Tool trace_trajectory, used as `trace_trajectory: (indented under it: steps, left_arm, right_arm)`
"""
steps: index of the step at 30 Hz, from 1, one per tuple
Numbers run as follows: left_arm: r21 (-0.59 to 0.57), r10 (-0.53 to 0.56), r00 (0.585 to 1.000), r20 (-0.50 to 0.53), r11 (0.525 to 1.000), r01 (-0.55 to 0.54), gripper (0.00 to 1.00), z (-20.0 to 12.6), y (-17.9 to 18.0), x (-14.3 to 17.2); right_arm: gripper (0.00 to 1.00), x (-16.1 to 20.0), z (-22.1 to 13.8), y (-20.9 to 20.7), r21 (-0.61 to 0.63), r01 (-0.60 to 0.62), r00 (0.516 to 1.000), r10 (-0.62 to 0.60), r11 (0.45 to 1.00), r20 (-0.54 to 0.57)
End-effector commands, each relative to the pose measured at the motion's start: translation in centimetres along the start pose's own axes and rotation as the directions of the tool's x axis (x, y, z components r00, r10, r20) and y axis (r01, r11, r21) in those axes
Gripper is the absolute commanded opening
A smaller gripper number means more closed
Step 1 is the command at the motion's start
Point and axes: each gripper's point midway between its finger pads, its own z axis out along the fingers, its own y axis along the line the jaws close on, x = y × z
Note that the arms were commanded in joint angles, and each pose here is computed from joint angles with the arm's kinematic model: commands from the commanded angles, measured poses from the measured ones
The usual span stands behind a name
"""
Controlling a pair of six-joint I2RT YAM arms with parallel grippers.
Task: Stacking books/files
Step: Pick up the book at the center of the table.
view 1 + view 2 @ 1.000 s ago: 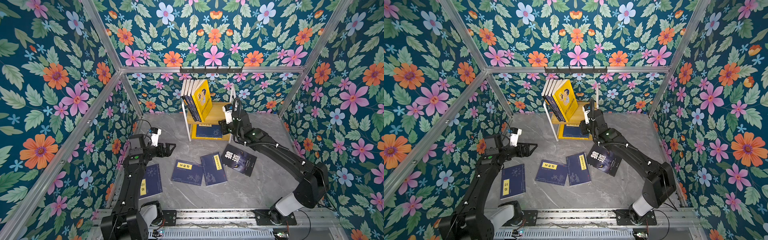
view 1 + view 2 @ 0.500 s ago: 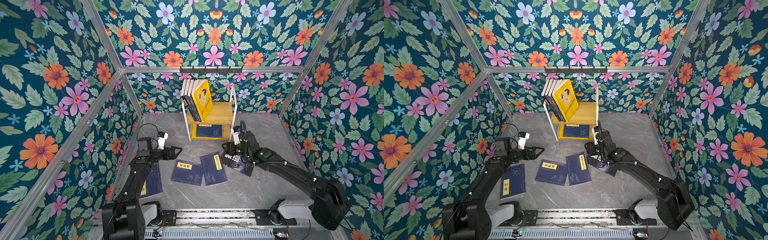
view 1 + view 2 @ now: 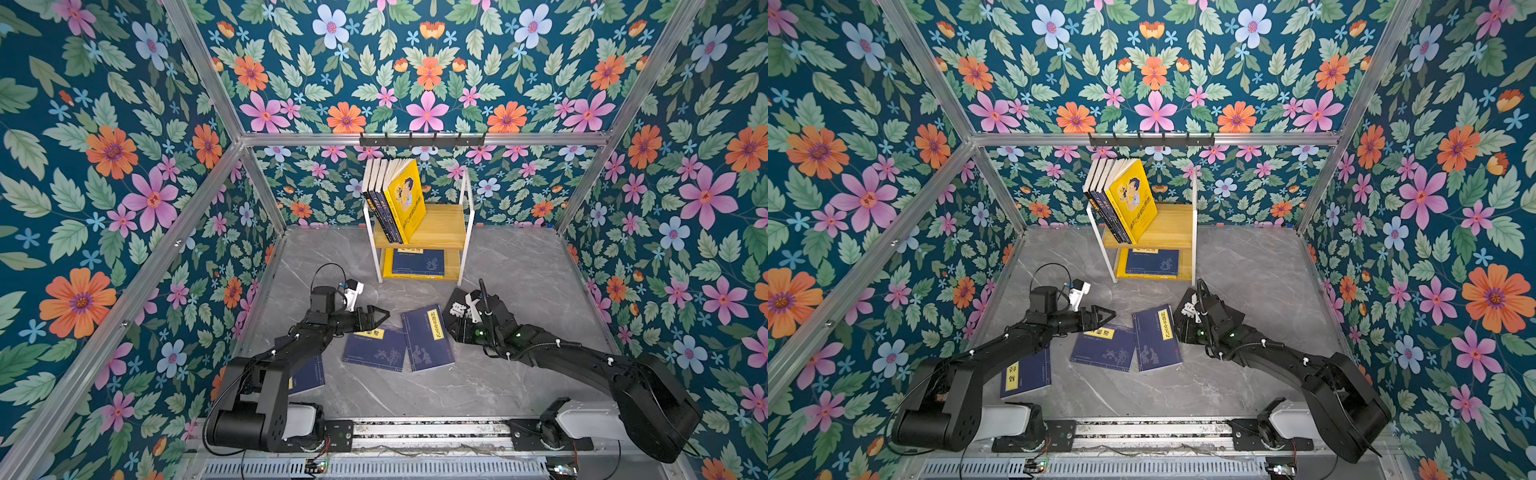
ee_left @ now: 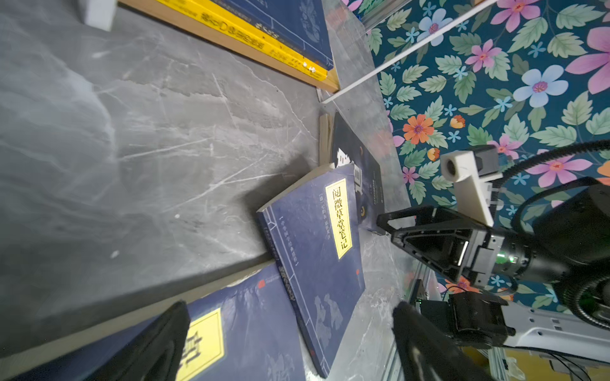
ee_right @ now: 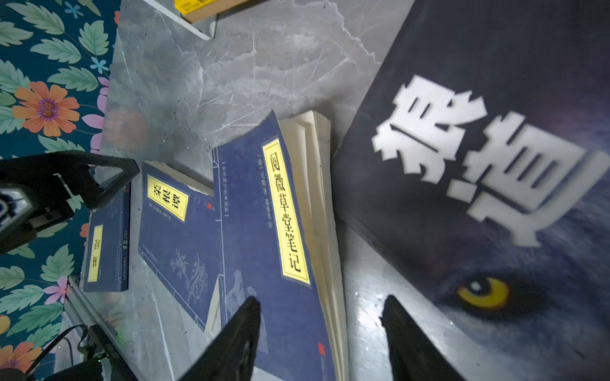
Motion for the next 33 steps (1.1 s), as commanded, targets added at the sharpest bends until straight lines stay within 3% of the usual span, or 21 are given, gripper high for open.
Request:
trace_trajectory:
  steps: [1, 5, 10, 18, 26, 30, 33]
  left_arm:
    - [0.052, 0.011, 0.997, 0.078, 0.999, -0.015, 0.96, 0.8, -1.2, -2.4]
    - [0.062, -0.041, 0.997, 0.064, 0.997, 0.037, 0.94, 2.0, -0.8, -2.7]
    - [0.013, -0.097, 0.995, 0.024, 0.995, 0.096, 0.90, 3.2, 0.8, -2.0]
    - [-0.096, -0.180, 0.983, -0.035, 0.980, 0.176, 0.75, 4.5, 3.7, -1.3]
    - [-0.107, -0.222, 0.970, -0.103, 0.971, 0.211, 0.68, 6.0, 4.1, 0.4]
    - [-0.125, -0.250, 0.959, -0.133, 0.964, 0.234, 0.58, 6.4, 4.3, 1.7]
    - [-0.104, -0.253, 0.959, -0.125, 0.965, 0.241, 0.42, 6.3, 3.3, 0.9]
  right_arm:
    - [0.56, -0.4, 0.9, 1.1, -0.062, -0.054, 0.998, 0.055, 0.997, 0.022]
    - [0.50, 0.4, 2.2, 1.4, -0.075, -0.048, 0.999, 0.047, 0.996, -0.008]
    - [0.37, 1.1, 3.5, 0.5, -0.042, -0.047, 0.999, 0.046, 0.998, -0.027]
    - [0.34, 2.4, 5.9, 0.9, -0.053, -0.043, 0.996, 0.039, 0.998, -0.077]
    - [0.32, 3.5, 7.8, 1.0, -0.048, -0.038, 0.993, 0.033, 0.998, -0.117]
    - [0.32, 3.8, 8.4, 1.1, -0.043, -0.039, 0.991, 0.033, 0.998, -0.127]
    - [0.32, 4.0, 8.5, 1.4, -0.044, -0.033, 0.991, 0.027, 0.998, -0.130]
